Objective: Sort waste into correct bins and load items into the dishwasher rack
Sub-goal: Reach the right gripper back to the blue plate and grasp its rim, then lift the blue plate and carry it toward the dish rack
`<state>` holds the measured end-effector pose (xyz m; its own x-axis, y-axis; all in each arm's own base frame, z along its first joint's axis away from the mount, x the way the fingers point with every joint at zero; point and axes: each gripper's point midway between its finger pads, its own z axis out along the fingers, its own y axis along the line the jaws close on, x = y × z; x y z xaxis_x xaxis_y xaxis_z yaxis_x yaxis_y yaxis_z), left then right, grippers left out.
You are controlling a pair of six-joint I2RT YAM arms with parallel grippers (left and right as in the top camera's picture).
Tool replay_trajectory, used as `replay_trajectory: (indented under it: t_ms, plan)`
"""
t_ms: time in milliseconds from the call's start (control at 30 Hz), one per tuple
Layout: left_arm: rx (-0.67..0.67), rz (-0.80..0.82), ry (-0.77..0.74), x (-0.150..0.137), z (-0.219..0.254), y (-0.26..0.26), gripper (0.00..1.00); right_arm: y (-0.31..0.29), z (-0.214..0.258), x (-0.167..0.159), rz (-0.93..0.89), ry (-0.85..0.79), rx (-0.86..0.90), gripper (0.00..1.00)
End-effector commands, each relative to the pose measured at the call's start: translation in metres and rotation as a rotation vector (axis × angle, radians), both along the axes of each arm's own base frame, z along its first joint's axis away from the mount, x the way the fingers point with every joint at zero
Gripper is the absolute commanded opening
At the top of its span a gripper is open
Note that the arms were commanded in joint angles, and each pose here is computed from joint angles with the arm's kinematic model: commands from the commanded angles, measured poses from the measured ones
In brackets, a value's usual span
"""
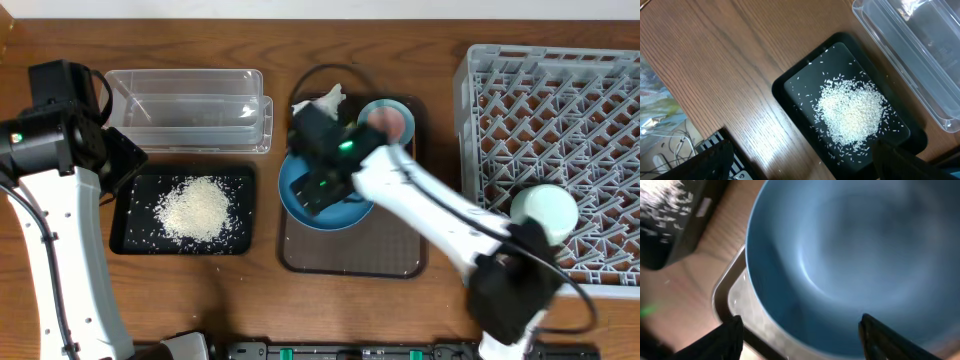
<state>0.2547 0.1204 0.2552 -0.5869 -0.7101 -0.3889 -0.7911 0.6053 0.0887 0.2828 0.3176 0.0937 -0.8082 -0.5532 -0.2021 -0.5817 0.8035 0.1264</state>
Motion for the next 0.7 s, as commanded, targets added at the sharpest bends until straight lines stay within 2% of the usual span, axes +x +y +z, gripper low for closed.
replay_trajectory:
  t_ms: [0,233,433,667]
  plan:
    - [0.016,0.01,0.0,-0.003,0.003,0.003,0.9,0.017,-0.011,-0.001,0.028,-0.052,-0.043,0.7]
    - [0.016,0.01,0.0,-0.003,0.003,0.003,0.9,0.036,-0.042,-0.012,0.076,-0.088,-0.109,0.66]
    - [0.016,0.01,0.0,-0.003,0.003,0.003,0.9,0.043,-0.067,-0.013,0.079,-0.076,-0.127,0.59]
    - [0.016,0.01,0.0,-0.003,0.003,0.003,0.9,0.042,-0.068,-0.012,0.048,-0.07,-0.129,0.26]
